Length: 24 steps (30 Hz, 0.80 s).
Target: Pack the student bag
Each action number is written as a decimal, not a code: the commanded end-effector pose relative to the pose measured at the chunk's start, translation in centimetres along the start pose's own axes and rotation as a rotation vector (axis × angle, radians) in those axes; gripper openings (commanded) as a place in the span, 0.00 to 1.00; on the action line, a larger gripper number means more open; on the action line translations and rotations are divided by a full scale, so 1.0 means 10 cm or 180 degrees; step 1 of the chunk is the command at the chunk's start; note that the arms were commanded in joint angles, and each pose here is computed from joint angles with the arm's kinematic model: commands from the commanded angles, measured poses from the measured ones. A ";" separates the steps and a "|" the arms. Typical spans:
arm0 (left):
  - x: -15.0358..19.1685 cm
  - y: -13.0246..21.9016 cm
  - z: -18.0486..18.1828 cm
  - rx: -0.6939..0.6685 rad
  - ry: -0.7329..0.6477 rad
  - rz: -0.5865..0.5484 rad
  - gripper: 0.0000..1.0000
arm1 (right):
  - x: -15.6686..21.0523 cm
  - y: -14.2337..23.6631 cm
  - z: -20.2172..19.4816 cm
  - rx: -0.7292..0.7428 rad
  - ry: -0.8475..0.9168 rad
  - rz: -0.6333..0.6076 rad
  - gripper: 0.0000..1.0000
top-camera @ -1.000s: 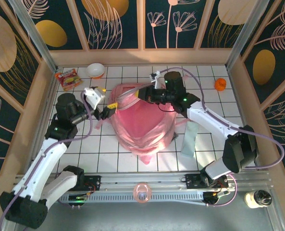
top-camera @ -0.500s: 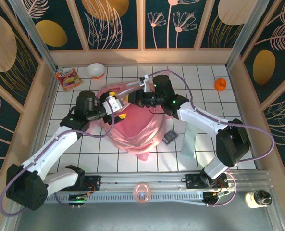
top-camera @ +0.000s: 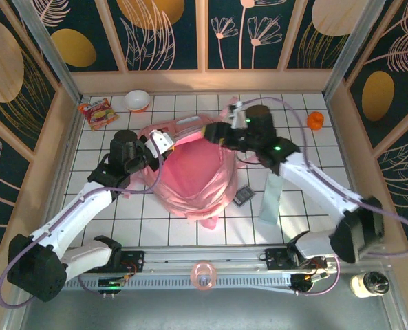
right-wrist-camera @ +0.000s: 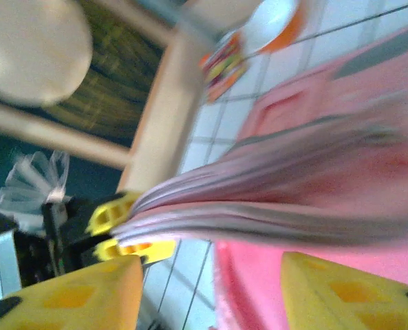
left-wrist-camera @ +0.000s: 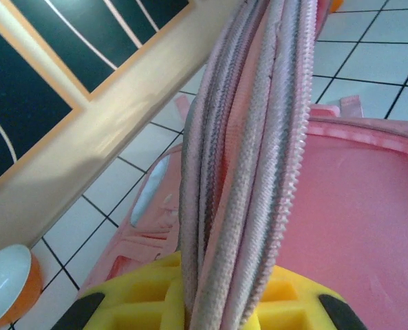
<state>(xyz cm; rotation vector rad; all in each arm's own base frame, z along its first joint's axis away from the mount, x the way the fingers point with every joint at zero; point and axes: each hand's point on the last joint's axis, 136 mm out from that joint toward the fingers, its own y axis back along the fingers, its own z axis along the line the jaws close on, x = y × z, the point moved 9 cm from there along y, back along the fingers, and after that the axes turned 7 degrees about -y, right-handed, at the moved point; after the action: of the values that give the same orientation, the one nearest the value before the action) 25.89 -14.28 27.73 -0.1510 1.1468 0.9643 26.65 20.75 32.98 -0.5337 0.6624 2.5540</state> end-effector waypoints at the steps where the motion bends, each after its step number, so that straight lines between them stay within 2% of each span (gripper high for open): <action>1: -0.14 0.07 0.16 -0.0405 0.0156 -0.0229 0.00 | 0.08 0.52 -0.58 0.1394 -0.0132 -0.0305 0.64; 3: -0.13 0.05 0.15 -0.0377 0.0196 -0.0256 0.00 | 0.16 0.79 -0.86 0.1873 -0.0322 -0.0364 0.66; 7: -0.15 0.02 0.15 -0.0335 0.0264 -0.0298 0.00 | 0.42 1.19 -1.42 0.2522 -0.0847 -0.0365 0.84; 11: -0.16 0.03 0.15 -0.0327 0.0291 -0.0328 0.00 | 0.69 1.27 -1.85 0.2901 -0.1203 -0.0194 0.99; 18: -0.12 0.01 0.12 -0.0295 0.0321 -0.0293 0.00 | 0.87 1.11 -2.20 0.3167 -0.1388 0.0107 0.99; 24: -0.10 0.00 0.11 -0.0275 0.0350 -0.0307 0.00 | 0.89 0.86 -2.20 0.3010 -0.1263 0.0350 0.98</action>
<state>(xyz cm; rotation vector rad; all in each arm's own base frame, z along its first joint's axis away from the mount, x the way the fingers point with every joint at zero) 26.13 -14.20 27.29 -0.2264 1.2270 0.9778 19.82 4.44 14.21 0.3680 1.5956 1.9691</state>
